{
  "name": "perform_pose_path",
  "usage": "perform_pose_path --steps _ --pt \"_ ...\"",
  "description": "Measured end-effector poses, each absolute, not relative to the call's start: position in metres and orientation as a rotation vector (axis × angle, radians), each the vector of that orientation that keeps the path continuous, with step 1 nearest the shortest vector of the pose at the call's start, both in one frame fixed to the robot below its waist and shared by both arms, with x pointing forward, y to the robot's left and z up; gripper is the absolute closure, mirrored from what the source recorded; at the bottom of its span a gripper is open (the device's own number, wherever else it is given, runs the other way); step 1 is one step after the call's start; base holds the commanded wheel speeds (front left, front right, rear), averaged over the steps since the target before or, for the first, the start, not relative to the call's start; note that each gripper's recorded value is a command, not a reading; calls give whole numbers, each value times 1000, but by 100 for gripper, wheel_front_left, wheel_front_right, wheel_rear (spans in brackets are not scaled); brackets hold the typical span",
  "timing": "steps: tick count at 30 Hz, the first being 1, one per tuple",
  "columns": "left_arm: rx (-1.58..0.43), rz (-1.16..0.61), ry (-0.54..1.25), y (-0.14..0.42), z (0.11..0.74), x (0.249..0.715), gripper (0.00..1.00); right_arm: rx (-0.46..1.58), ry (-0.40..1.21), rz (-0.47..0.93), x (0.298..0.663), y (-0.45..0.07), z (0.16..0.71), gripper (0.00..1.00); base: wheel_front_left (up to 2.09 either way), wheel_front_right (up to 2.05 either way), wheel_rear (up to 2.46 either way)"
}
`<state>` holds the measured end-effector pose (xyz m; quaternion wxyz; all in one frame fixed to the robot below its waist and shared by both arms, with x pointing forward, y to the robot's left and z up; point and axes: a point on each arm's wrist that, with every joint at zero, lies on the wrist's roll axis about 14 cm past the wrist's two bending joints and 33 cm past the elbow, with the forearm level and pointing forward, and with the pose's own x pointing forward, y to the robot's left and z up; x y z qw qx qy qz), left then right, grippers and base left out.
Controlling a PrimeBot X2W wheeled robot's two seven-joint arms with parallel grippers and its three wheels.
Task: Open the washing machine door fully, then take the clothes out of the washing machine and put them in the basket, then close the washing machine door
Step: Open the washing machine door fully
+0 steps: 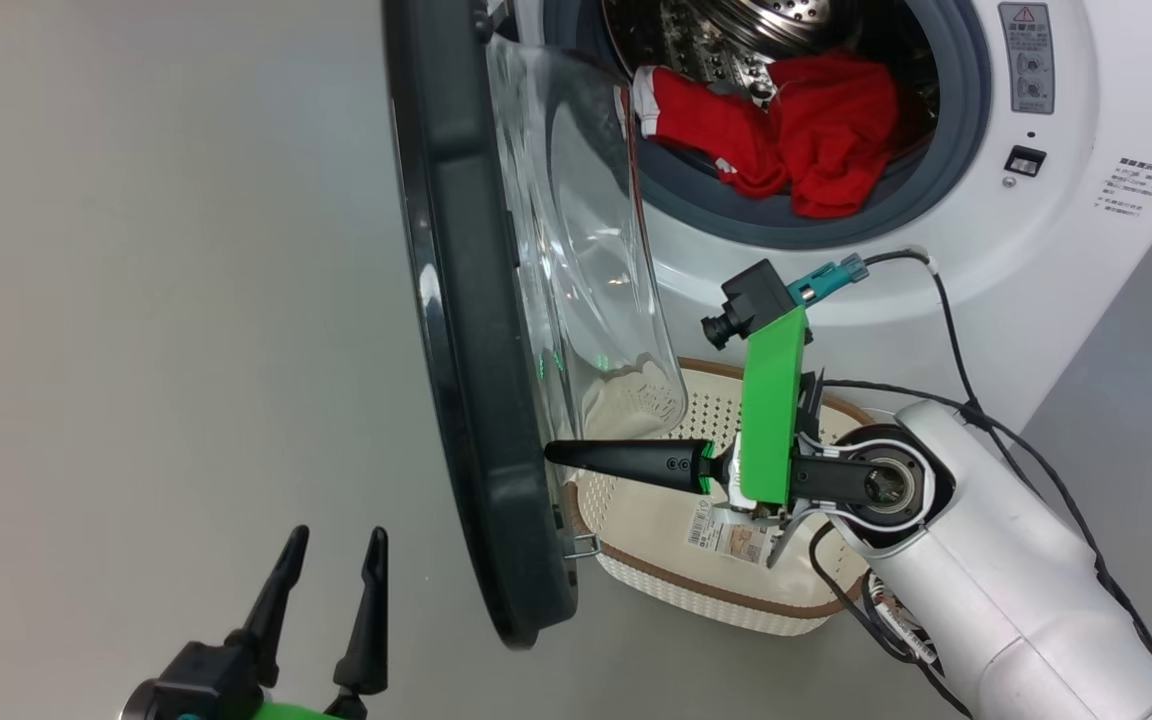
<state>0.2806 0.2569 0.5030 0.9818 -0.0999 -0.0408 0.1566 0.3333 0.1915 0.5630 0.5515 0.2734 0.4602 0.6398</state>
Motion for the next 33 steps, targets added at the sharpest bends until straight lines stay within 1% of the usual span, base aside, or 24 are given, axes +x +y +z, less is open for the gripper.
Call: perform_pose_path --steps 14,20,21,22,23,24,25,26,33 --pt "-194 337 -91 264 505 276 0 633 1095 1544 323 198 567 100 0 0 0" --pt "-195 339 -97 265 506 275 0 652 1084 1529 323 195 567 100 0 0 0" --pt "-196 339 -98 265 506 276 0 658 1083 1522 323 194 565 72 0 0 0" --pt "-196 339 -98 265 506 276 0 663 1078 1514 324 193 565 59 0 0 0" --pt "-196 339 -98 266 506 276 0 665 1072 1504 325 191 563 53 0 0 0" --pt "-197 338 -98 266 506 277 0 663 1070 1496 325 189 561 53 0 0 0" --pt "-198 338 -96 265 505 276 0 671 1062 1482 327 187 560 24 0 0 0" --pt "-201 339 -91 265 503 276 0 678 1055 1466 330 184 559 0 0 0 0" --pt "-205 326 -85 263 501 279 0 714 990 1345 350 160 546 0 0 0 0"
